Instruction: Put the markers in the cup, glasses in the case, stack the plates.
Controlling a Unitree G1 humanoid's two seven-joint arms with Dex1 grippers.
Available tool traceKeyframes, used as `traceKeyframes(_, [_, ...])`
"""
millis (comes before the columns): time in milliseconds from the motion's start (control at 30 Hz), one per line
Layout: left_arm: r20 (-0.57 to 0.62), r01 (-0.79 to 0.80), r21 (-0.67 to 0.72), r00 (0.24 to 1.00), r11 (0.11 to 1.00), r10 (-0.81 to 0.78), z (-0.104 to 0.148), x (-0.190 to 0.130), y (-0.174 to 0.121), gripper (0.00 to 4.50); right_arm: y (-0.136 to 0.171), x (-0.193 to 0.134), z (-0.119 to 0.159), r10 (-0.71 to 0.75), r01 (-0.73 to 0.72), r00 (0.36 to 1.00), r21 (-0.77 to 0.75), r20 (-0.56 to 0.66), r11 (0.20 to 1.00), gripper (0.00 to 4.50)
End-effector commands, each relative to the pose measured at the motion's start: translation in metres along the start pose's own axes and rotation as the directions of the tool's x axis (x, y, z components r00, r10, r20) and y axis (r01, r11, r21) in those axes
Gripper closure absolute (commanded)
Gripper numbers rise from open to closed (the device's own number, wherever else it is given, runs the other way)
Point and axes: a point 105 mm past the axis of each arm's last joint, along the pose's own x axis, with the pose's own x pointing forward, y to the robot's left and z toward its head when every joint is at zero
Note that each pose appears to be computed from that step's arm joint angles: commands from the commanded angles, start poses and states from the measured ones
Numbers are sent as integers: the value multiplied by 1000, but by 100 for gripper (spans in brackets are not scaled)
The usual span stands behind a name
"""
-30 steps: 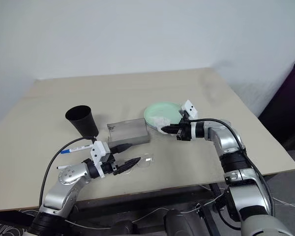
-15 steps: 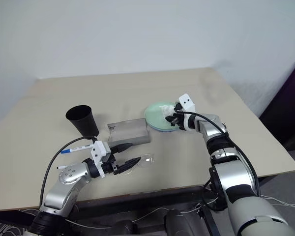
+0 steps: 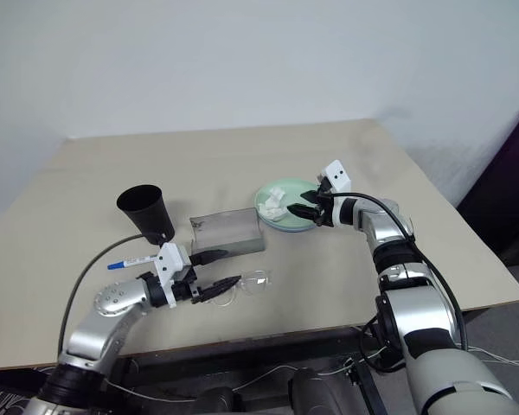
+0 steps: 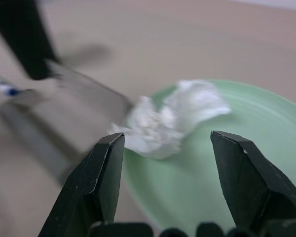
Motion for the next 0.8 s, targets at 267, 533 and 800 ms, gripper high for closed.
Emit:
traceKeyframes(267, [-209,283,49,941,958,-267,8,7,19,107,50,-10,6,209,-205,977,-75,39,976,149])
traceKeyframes(533, [-294,419,5,869,908,-399,4,16,15,107,74,-18,-1,270,-267,962,-67,49,961,149])
traceKeyframes(800, [-344,493,-16,814,870,-468,-4,28,7,107,91,-23,-11,297,-294,954,-65,30,954,149])
